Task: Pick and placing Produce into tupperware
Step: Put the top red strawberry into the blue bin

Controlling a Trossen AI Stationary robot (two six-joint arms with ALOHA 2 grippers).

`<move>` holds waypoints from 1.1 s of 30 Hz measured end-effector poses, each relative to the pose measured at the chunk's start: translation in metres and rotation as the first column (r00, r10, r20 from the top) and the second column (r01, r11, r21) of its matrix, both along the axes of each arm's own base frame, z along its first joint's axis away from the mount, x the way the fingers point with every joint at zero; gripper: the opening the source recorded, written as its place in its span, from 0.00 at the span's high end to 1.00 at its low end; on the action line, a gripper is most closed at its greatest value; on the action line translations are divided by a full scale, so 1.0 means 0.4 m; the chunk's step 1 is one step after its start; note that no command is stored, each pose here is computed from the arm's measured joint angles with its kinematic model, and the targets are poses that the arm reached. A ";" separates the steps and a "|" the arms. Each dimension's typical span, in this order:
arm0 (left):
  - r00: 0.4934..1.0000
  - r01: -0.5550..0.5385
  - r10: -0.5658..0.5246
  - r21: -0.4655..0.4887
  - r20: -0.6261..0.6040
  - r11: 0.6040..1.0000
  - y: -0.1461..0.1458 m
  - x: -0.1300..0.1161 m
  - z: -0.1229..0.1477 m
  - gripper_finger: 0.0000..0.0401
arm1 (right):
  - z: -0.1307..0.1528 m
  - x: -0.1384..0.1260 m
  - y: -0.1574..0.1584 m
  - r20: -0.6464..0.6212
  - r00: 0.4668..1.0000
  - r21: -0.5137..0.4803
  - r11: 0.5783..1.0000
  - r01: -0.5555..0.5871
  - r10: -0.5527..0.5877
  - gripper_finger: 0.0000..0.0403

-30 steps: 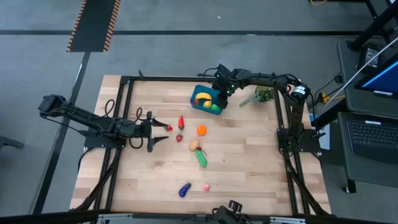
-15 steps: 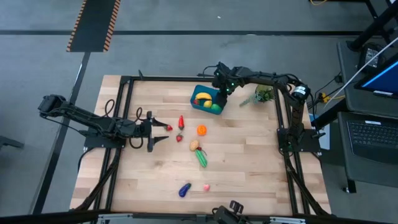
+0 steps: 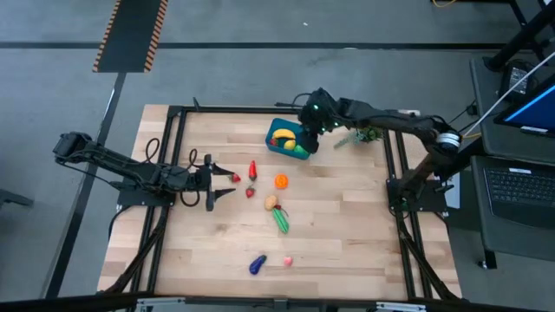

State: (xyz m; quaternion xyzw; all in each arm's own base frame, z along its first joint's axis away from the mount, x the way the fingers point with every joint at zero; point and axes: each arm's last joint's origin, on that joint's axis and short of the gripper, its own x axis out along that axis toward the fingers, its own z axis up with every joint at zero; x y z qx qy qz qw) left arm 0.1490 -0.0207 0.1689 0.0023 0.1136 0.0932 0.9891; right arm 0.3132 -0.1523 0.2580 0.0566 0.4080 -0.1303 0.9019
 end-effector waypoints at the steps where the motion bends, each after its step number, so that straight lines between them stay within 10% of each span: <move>1: 1.000 0.000 0.000 0.000 0.000 1.000 0.000 0.000 0.000 0.35 | 0.003 -0.005 0.016 0.028 1.000 -0.019 1.000 -0.009 0.009 0.58; 19: 0.998 -0.059 0.059 0.016 0.001 0.998 0.004 0.001 0.005 0.45 | -0.090 -0.106 0.254 0.282 0.949 -0.048 0.989 -0.136 0.144 0.58; 33: 0.952 -0.082 0.101 0.077 -0.288 0.994 0.009 0.030 0.085 0.53 | -0.156 -0.130 0.271 0.341 0.931 -0.054 0.992 -0.116 0.128 0.58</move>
